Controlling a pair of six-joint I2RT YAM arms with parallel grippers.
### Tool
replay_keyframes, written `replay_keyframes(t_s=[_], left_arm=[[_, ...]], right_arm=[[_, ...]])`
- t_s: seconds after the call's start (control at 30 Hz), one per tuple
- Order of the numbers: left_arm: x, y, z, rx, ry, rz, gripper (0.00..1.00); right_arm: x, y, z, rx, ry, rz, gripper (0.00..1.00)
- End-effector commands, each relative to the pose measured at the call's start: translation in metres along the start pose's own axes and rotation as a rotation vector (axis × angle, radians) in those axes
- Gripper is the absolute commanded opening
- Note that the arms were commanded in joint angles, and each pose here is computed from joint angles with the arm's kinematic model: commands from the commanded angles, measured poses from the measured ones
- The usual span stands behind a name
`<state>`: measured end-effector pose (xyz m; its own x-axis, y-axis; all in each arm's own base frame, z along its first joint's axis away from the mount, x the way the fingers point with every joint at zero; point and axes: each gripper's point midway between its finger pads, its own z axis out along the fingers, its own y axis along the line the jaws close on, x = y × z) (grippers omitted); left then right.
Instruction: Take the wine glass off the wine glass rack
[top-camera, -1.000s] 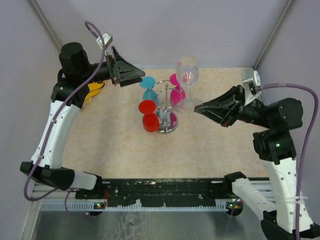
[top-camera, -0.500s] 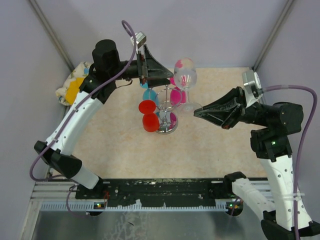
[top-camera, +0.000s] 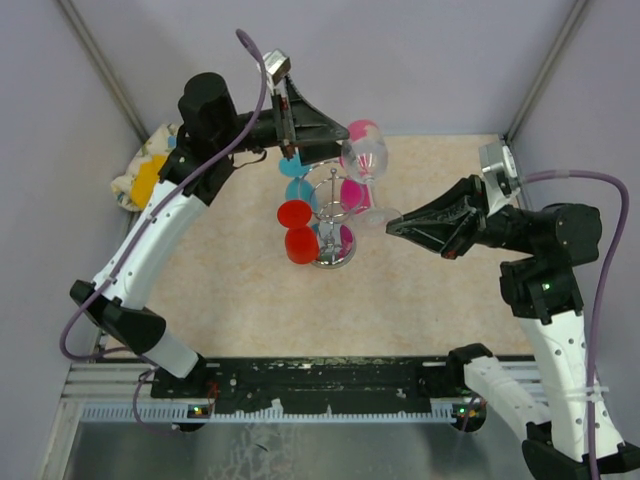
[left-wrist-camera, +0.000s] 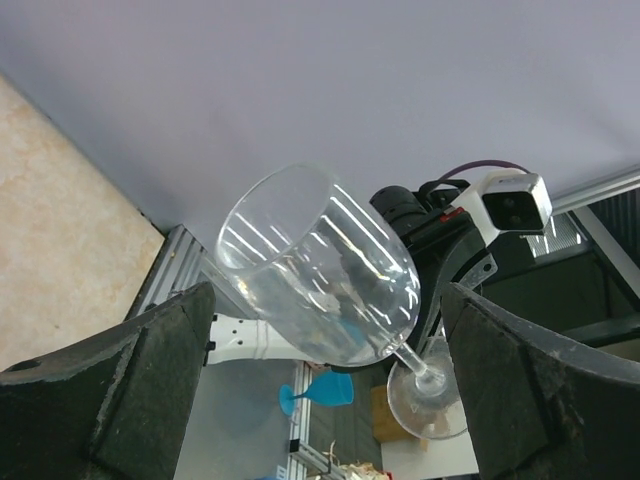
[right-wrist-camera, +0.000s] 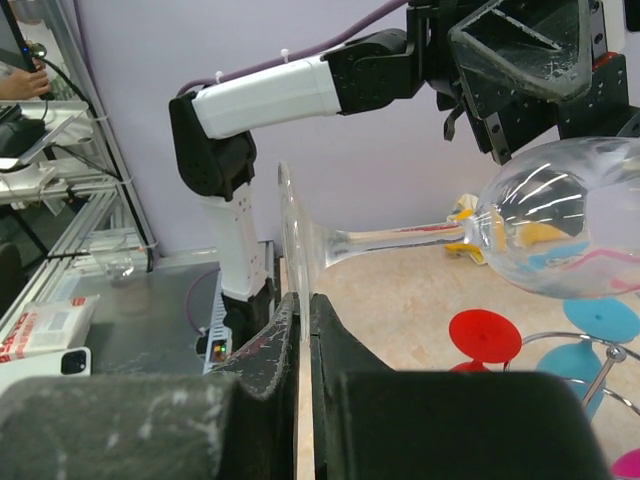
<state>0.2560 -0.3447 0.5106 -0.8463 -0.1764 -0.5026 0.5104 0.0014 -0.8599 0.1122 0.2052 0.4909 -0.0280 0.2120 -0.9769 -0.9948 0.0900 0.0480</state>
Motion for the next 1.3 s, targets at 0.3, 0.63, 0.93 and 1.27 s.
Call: replay_keyframes(t_s=[0.3,0.63,0.93,1.27], left_arm=[[0.046,0.004,0.041,0.044,0.132,-0.173,1.00],[0.044,0.003,0.040,0.030,0.119,-0.198,0.90],[0.045,-0.001,0.036,0.041,0.103,-0.246,0.70],[0.047,0.002,0.037,0.036,0.102,-0.252,0.65]], right_arm=[[-0.006,-0.001,-0.001,0.023,-0.022,-0.101,0.00],[0.000,-0.002,-0.001,0.026,-0.002,-0.092,0.00],[0.006,-0.010,-0.001,0.044,0.013,-0.086,0.00],[0.012,-0.016,-0.001,0.064,0.020,-0.077,0.10]])
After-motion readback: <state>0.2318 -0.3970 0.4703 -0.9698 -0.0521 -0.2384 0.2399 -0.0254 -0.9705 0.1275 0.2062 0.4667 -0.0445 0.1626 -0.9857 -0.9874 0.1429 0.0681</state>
